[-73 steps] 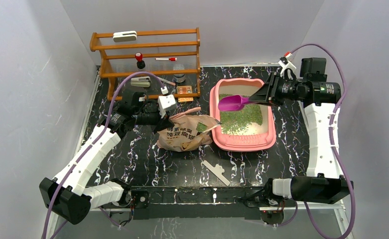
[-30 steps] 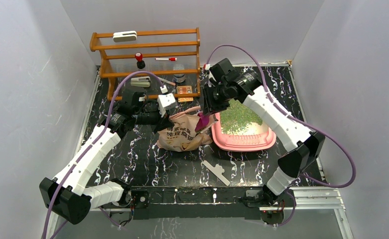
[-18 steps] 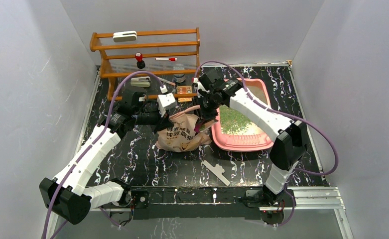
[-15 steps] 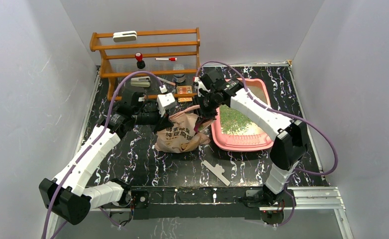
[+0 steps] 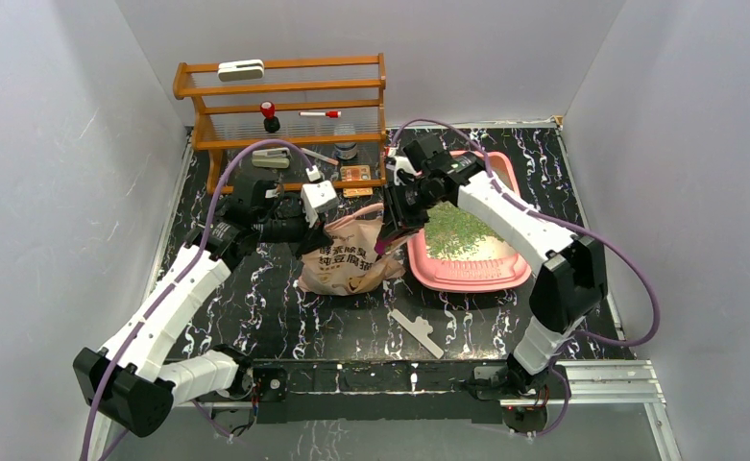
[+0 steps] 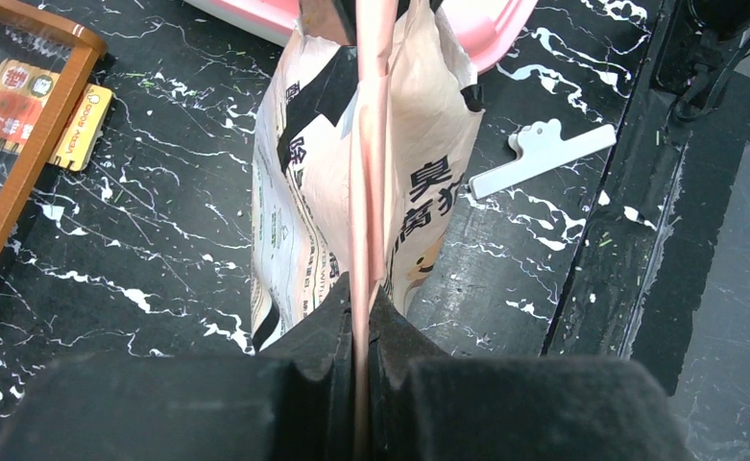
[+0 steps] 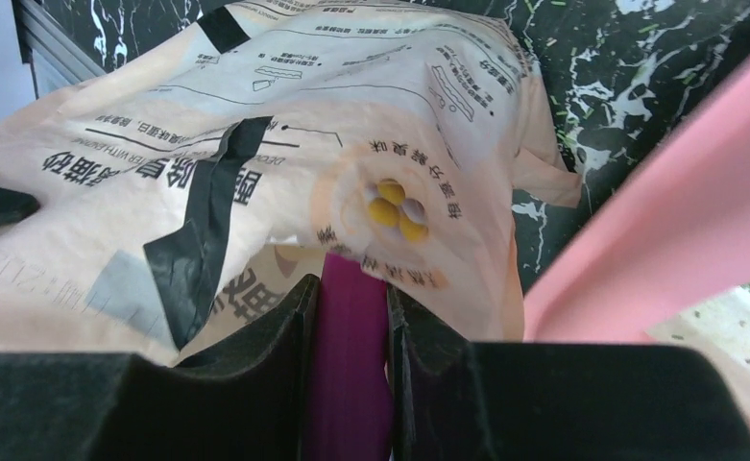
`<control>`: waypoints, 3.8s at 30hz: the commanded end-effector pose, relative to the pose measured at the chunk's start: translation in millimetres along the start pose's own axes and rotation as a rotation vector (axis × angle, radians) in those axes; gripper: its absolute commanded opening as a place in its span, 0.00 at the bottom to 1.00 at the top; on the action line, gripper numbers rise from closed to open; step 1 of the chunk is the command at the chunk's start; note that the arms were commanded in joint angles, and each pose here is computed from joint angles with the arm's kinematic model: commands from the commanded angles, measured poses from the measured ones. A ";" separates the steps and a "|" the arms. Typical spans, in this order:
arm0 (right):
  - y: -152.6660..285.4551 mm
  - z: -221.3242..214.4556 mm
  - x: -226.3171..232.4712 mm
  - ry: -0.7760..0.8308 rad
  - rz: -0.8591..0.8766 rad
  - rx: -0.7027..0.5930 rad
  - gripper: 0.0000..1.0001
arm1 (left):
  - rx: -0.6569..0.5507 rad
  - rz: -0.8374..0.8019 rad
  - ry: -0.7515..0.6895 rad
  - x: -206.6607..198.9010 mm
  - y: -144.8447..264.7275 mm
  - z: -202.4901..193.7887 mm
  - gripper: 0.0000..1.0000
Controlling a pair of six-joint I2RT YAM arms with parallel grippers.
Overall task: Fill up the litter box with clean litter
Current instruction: 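Scoop the cat litter from the cat litter bag.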
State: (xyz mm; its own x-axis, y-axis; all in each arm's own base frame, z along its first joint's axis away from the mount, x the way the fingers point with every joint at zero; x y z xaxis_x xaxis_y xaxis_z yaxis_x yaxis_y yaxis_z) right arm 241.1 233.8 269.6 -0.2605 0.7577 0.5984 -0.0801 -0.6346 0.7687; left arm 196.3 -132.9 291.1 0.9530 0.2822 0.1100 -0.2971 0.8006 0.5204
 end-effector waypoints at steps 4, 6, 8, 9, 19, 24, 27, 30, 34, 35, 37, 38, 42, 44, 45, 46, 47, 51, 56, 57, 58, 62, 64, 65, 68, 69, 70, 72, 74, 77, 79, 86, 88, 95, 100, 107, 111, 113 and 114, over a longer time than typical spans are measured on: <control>-17.0 -8.1 2.1 -0.003 -0.004 0.048 0.00 | -0.038 0.062 -0.002 -8.0 14.6 5.5 0.24; -17.1 -9.8 1.6 -0.001 0.006 0.044 0.00 | -0.024 0.101 0.013 -7.3 15.0 1.9 0.34; -16.7 -11.4 2.0 -0.003 0.018 0.050 0.00 | -0.013 0.139 0.033 -6.9 15.6 -1.3 0.43; -17.3 -12.5 1.7 -0.007 0.024 0.057 0.00 | -0.008 0.159 0.048 -6.9 15.9 -2.9 0.46; -15.3 -15.2 0.7 0.002 0.028 0.056 0.00 | -0.048 0.294 0.208 -19.6 24.9 -13.7 0.73; -15.5 -17.3 -0.8 0.003 0.026 0.065 0.00 | -0.035 0.324 0.274 -22.2 23.4 -25.2 0.78; -15.8 -17.9 -1.3 0.004 0.026 0.063 0.00 | -0.039 0.326 0.308 -19.4 19.4 -28.9 0.76; -14.2 -17.1 0.4 0.008 0.032 0.055 0.00 | -0.061 0.302 0.318 -18.0 15.0 -29.2 0.66; -10.0 -14.2 3.9 0.009 0.022 0.050 0.00 | -0.113 0.317 0.280 -15.0 10.3 -30.7 0.44; -7.6 -13.2 5.0 0.011 0.015 0.049 0.00 | -0.127 0.316 0.271 -14.8 9.4 -30.6 0.40; 0.7 -9.9 10.5 0.022 0.004 0.032 0.00 | -0.146 0.286 0.237 -15.6 7.0 -30.7 0.30; 6.1 -7.9 14.0 0.031 0.001 0.015 0.00 | -0.150 0.262 0.216 -15.9 5.8 -30.5 0.23; 29.7 -0.3 24.2 0.055 -0.054 -0.077 0.00 | -0.116 0.197 0.173 -14.8 0.7 -33.9 0.00; 37.4 1.7 24.5 0.058 -0.097 -0.101 0.00 | -0.099 0.177 0.166 -14.1 -0.4 -34.1 0.00; 39.6 2.2 24.6 0.061 -0.111 -0.107 0.00 | -0.099 0.167 0.158 -13.7 -0.2 -32.7 0.00; 41.3 2.5 24.3 0.067 -0.118 -0.111 0.00 | -0.100 0.154 0.148 -14.1 -0.1 -31.9 0.00; 41.4 2.5 23.6 0.069 -0.125 -0.109 0.00 | -0.103 0.144 0.141 -14.6 0.1 -31.2 0.00; 26.6 2.7 14.8 0.055 -0.148 -0.059 0.00 | -0.120 0.152 0.114 -15.5 3.9 -28.3 0.00; -8.2 3.6 7.0 0.025 -0.096 0.086 0.00 | -0.121 0.189 0.101 -17.8 8.6 -30.3 0.00; -13.5 3.4 6.8 0.028 -0.067 0.103 0.00 | -0.119 0.197 0.099 -18.1 9.3 -30.9 0.00; -16.3 2.8 9.9 0.029 -0.009 0.117 0.00 | -0.119 0.206 0.100 -18.3 10.3 -31.2 0.00; -17.1 -1.5 22.2 0.043 0.217 0.067 0.00 | -0.110 0.232 0.103 -17.5 11.8 -32.2 0.00; -16.9 0.2 21.1 0.034 0.197 0.046 0.00 | -0.107 0.235 0.104 -17.1 11.8 -32.4 0.00; -18.0 0.1 19.2 0.021 0.200 0.058 0.00 | -0.107 0.238 0.104 -16.9 11.8 -32.3 0.00; -21.2 -1.4 20.7 0.002 0.300 0.089 0.00 | -0.109 0.240 0.103 -16.3 11.6 -31.9 0.00; -22.3 -2.2 21.2 -0.003 0.327 0.084 0.00 | -0.108 0.242 0.103 -15.9 11.4 -31.9 0.00; -21.8 -2.2 21.0 -0.008 0.344 0.073 0.00 | -0.109 0.246 0.101 -15.4 11.5 -31.4 0.00; -16.3 -0.3 21.5 -0.013 0.382 0.050 0.00 | -0.109 0.254 0.099 -14.7 12.1 -30.9 0.00; -8.8 2.6 20.4 -0.026 0.435 0.024 0.00 | -0.114 0.267 0.093 -13.7 13.1 -29.6 0.00; 0.1 5.0 14.8 -0.057 0.514 -0.009 0.00 | -0.123 0.283 0.088 -11.8 12.8 -28.5 0.00; 7.4 5.6 10.2 -0.094 0.570 -0.024 0.00 | -0.129 0.295 0.094 -10.4 12.6 -27.6 0.00; 31.0 2.2 2.6 -0.159 0.719 -0.113 0.00 | -0.157 0.332 0.089 -8.4 14.1 -25.0 0.00; 35.7 2.4 -3.4 -0.179 0.688 -0.103 0.00 | -0.163 0.329 0.071 -8.8 14.6 -24.9 0.00; 43.7 3.5 -33.7 -0.192 0.310 -0.118 0.00 | -0.170 0.303 0.041 -9.5 15.4 -22.1 0.00; 46.9 3.2 -39.4 -0.149 0.123 -0.096 0.00 | -0.171 0.291 0.036 -9.5 14.9 -21.0 0.00; 43.1 16.6 -18.8 -0.061 -0.006 -0.102 0.00 | -0.153 0.313 0.021 -5.1 16.6 -18.7 0.00; 16.4 18.8 -13.2 -0.036 -0.097 0.013 0.00 | -0.155 0.304 0.013 -6.4 15.5 -20.6 0.00; -6.5 13.4 -2.5 0.004 -0.101 0.056 0.00 | -0.158 0.296 0.022 -6.6 13.2 -21.8 0.00; -16.3 11.1 0.9 0.016 -0.102 0.074 0.00 | -0.161 0.292 0.026 -6.4 12.4 -22.1 0.00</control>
State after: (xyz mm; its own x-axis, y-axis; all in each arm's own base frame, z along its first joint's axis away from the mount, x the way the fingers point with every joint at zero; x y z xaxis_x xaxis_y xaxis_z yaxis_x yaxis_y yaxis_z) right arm 263.8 221.8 283.3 -0.2128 0.7661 0.6065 -0.1024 -0.6348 0.7659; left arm 183.3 -108.6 258.8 0.8200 0.5464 0.1703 -0.5616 0.7108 0.4235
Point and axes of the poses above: each gripper's point midway between its finger pads, its own y axis back along the fingers, its own x axis along the line the jaws close on, z = x × y, the point moved 10 cm from there along y, back along the fingers, and after that the axes turned 10 degrees about -y, right-handed, at the moved point
